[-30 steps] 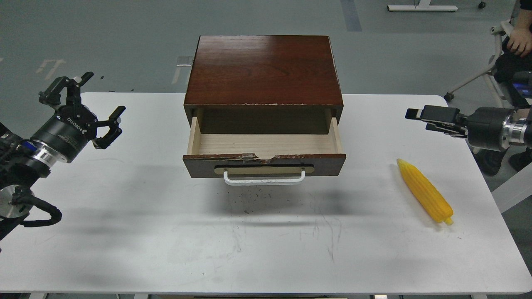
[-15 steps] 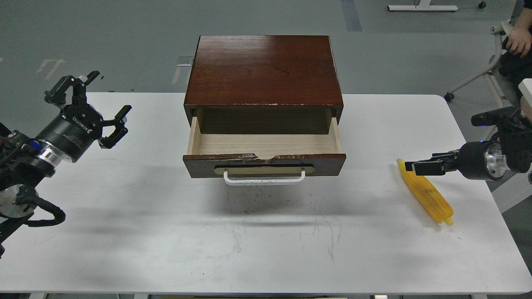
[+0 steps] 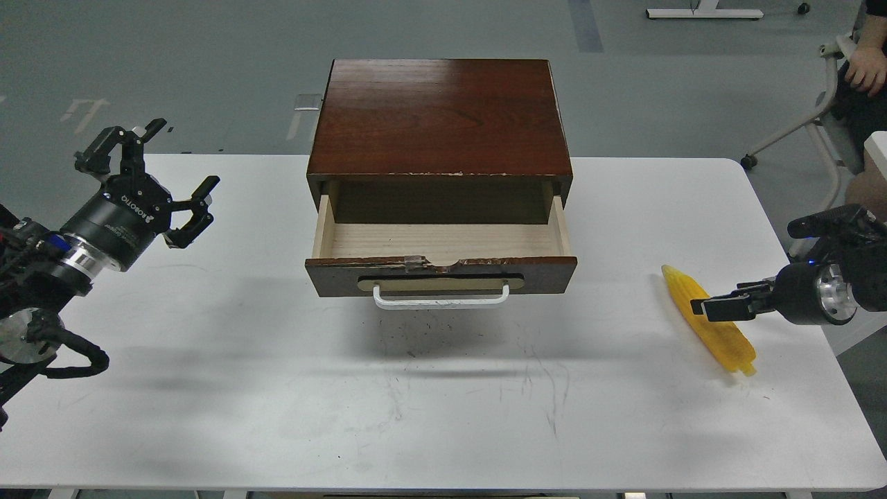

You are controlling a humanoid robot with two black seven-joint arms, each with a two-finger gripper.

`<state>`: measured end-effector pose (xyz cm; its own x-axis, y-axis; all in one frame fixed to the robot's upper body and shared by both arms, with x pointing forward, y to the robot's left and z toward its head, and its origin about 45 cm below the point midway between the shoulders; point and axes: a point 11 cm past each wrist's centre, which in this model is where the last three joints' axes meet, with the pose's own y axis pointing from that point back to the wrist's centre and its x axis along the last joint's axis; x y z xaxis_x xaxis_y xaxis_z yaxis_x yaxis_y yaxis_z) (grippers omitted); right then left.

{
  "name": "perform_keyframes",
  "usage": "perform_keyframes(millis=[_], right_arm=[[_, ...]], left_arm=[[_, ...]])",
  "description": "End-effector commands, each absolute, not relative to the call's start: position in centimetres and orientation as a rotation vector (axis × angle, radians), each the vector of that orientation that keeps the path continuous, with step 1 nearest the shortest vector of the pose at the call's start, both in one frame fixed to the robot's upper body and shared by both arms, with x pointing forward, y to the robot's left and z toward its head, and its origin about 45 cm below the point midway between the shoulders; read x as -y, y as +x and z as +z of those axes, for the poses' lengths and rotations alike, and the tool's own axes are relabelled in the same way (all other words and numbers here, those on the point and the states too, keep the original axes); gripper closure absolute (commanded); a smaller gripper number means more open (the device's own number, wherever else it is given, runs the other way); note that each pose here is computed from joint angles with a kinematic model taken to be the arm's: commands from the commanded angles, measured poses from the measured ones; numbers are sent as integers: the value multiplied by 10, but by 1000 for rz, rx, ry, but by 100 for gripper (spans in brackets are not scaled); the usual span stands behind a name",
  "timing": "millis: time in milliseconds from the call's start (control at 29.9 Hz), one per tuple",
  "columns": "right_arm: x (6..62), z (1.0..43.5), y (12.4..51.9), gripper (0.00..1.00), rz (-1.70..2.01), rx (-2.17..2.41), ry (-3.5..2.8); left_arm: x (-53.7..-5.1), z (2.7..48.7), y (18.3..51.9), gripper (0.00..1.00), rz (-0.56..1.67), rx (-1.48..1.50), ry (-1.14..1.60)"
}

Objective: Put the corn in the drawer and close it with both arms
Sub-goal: 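Reach the right gripper down to the yellow corn cob, then grasp the corn cob with the right gripper and lift it, then carry the corn over the open drawer and lower it inside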

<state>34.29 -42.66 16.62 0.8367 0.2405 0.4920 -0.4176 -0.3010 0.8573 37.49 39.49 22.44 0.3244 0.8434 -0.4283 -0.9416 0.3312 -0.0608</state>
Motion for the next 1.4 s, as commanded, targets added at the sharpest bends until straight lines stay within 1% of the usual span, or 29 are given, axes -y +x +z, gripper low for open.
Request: perform_keyframes(millis=[0, 67, 167, 200, 234, 267, 301, 334, 401, 535, 601, 702, 802, 902, 969, 1036, 1102, 1169, 1236, 1303, 1370], right_arm=[[428, 161, 338, 4, 639, 127, 1763], [429, 160, 337, 6, 635, 126, 1764], [428, 157, 334, 19, 628, 121, 1768], [429, 156, 333, 28, 624, 120, 1770], [429, 156, 333, 28, 624, 120, 1770], [428, 155, 332, 37, 621, 119, 1772], [428, 155, 332, 49, 621, 119, 1773], [428, 155, 332, 56, 621, 118, 1774], [427, 155, 331, 77, 621, 118, 1777], [426, 157, 333, 88, 626, 123, 1780], [422, 163, 336, 97, 641, 132, 1789], [419, 169, 342, 97, 660, 145, 1794], [412, 195, 359, 97, 730, 174, 1787], [398, 229, 380, 97, 826, 203, 1780], [379, 266, 400, 96, 907, 254, 1798], [363, 294, 413, 96, 970, 287, 1817], [349, 311, 419, 96, 1018, 290, 1826], [315, 337, 430, 96, 1110, 254, 1838], [292, 355, 435, 96, 1172, 222, 1840], [277, 363, 436, 96, 1208, 186, 1837], [249, 374, 438, 96, 1272, 118, 1819]], left_arm=[[-395, 225, 375, 1, 1198, -347, -326], [-396, 225, 375, 1, 1198, -347, -323], [-396, 225, 375, 1, 1200, -345, -324], [-396, 225, 375, 1, 1199, -346, -325], [-396, 225, 375, 1, 1199, -346, -325], [-396, 225, 375, 1, 1200, -345, -324], [-396, 225, 375, 1, 1200, -345, -324], [-396, 225, 375, 1, 1200, -345, -324], [-397, 226, 375, 1, 1201, -344, -323], [-397, 226, 375, 1, 1201, -344, -323], [-397, 226, 375, 1, 1201, -344, -323], [-397, 226, 375, 1, 1201, -344, -323], [-398, 226, 375, 1, 1202, -342, -321], [-399, 227, 375, 1, 1203, -341, -320], [-398, 226, 375, 1, 1202, -342, -321], [-398, 227, 375, 1, 1200, -341, -323], [-398, 227, 375, 1, 1201, -340, -322], [-399, 228, 375, 1, 1202, -339, -321], [-399, 228, 375, 1, 1202, -337, -320], [-399, 229, 375, 1, 1202, -336, -321], [-400, 229, 375, 1, 1203, -336, -319]])
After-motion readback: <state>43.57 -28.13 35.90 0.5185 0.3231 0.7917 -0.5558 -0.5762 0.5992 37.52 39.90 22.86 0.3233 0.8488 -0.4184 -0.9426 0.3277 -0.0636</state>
